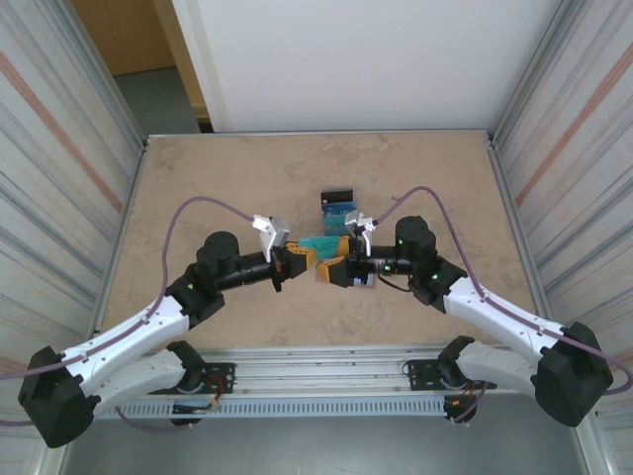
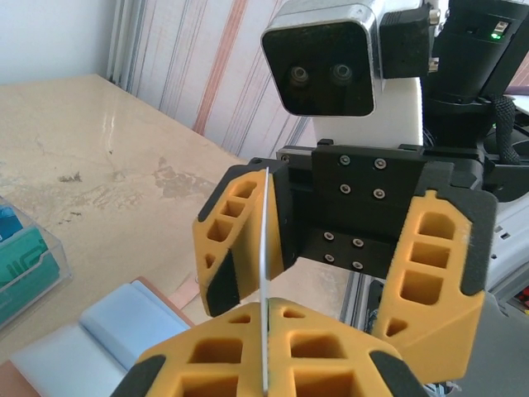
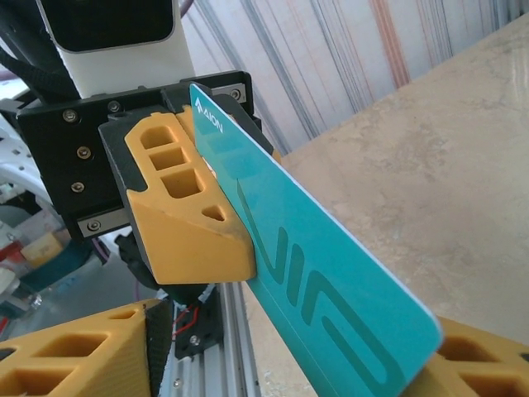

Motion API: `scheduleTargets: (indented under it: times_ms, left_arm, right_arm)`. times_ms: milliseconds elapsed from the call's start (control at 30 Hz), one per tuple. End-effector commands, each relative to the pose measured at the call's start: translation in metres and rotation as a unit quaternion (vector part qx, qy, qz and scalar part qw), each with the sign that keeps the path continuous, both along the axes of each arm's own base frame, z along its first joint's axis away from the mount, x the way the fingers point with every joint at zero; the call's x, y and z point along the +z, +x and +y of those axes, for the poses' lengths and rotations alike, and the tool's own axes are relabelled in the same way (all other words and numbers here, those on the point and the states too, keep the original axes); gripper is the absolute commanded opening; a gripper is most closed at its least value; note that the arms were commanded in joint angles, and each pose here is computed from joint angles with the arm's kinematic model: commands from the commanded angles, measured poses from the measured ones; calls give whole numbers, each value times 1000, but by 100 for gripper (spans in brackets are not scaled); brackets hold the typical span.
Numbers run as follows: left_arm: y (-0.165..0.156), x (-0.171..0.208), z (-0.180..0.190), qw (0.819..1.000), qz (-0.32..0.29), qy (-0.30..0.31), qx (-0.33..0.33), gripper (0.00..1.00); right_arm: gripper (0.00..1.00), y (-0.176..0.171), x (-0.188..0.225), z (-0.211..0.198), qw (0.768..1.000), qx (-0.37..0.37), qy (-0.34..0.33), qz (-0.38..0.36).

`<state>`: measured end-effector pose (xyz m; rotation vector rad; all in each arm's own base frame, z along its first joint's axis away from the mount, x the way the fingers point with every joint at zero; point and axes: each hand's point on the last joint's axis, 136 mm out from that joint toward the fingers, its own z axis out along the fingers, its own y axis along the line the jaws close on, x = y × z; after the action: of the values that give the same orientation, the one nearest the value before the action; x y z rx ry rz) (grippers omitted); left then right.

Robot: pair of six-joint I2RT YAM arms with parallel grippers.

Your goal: Take the credit cards out of the card holder

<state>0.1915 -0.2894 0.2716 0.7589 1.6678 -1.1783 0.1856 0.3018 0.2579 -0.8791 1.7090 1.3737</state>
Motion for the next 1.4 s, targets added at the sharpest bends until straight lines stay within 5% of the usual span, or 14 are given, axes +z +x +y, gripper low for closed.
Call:
scheduleTargets:
  times_ms: [0,233,300,467,567,800,1067,1367]
  left_arm:
    - [-3,6,1,1000,-8,-16,-7,0]
    - [-6,5,1,1000,-1,-13,-12,0]
    - [-8,4,-1,1000,4,-7,-21,1]
    - [-13,10,0,999,-12,23,-35,48]
    - [-11,19,9,998,-45,50,-18,63]
    - [-17,39,12,984,-117,127,-51,64]
    - [-15,32,-13,970,-113,168,-134,63]
    - [-21,13,-30,956,-87,184,-210,38]
  right_arm:
    - [43,-7,26,-1,999,11,24,-39]
    - [0,-15,39,-12,998,-3,31,-59]
    - [0,-18,42,-14,998,-3,25,-63]
    - [0,-20,37,-21,998,-13,-20,-66]
    - [0,-22,29,-26,996,-19,-52,-65]
    - [0,-28,13,-35,992,-18,-110,-62]
    - [0,-30,8,-32,989,-5,-135,-57]
    - [0,-31,7,-30,989,3,-135,-60]
